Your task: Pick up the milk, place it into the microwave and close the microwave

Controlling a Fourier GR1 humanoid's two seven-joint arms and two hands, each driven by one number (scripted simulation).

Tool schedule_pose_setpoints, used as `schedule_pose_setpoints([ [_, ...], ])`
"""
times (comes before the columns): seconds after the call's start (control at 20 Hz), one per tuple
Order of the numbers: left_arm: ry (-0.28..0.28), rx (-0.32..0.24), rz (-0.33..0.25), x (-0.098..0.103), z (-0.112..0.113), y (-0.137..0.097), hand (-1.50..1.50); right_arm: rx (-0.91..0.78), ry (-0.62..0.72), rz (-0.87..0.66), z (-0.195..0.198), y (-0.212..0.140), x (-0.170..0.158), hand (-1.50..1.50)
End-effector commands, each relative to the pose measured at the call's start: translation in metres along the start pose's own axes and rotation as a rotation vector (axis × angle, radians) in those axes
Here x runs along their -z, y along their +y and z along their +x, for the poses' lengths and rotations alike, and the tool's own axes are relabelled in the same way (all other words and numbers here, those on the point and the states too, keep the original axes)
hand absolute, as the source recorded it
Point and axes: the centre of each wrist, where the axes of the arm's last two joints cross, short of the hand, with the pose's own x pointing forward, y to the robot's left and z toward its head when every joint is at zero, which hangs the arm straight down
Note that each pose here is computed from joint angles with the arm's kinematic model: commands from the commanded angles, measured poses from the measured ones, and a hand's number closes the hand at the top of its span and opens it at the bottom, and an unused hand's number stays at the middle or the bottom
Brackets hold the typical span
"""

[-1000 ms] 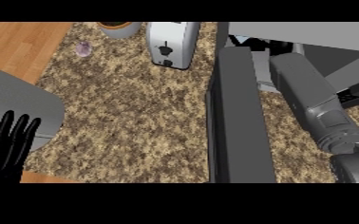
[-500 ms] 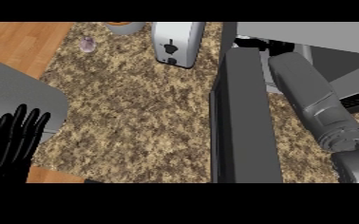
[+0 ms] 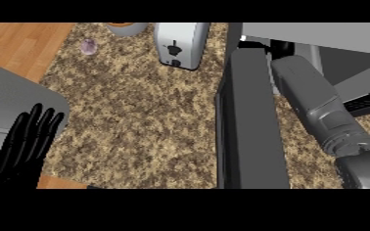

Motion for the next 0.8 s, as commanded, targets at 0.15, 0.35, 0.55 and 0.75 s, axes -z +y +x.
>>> schedule_pose_setpoints([
  [0.15, -0.005, 0.008, -0.012, 0.007, -0.001, -0.005, -1.5, 0.082, 0.025, 0.036, -0.006, 0.004, -0.007, -1.5],
  [0.35, 0.007, 0.028, -0.011, 0.008, 0.001, -0.011, -1.5, 0.082, 0.029, 0.043, -0.02, -0.012, -0.008, -1.5],
  [0.55, -0.006, -0.012, -0.038, 0.011, -0.001, -0.023, -1.5, 0.086, 0.04, 0.002, -0.011, -0.01, -0.003, -1.5],
  [0.75, 0.013, -0.02, -0.036, 0.006, -0.009, -0.026, -1.5, 0.115, 0.041, 0.042, -0.031, -0.01, -0.02, -1.5],
])
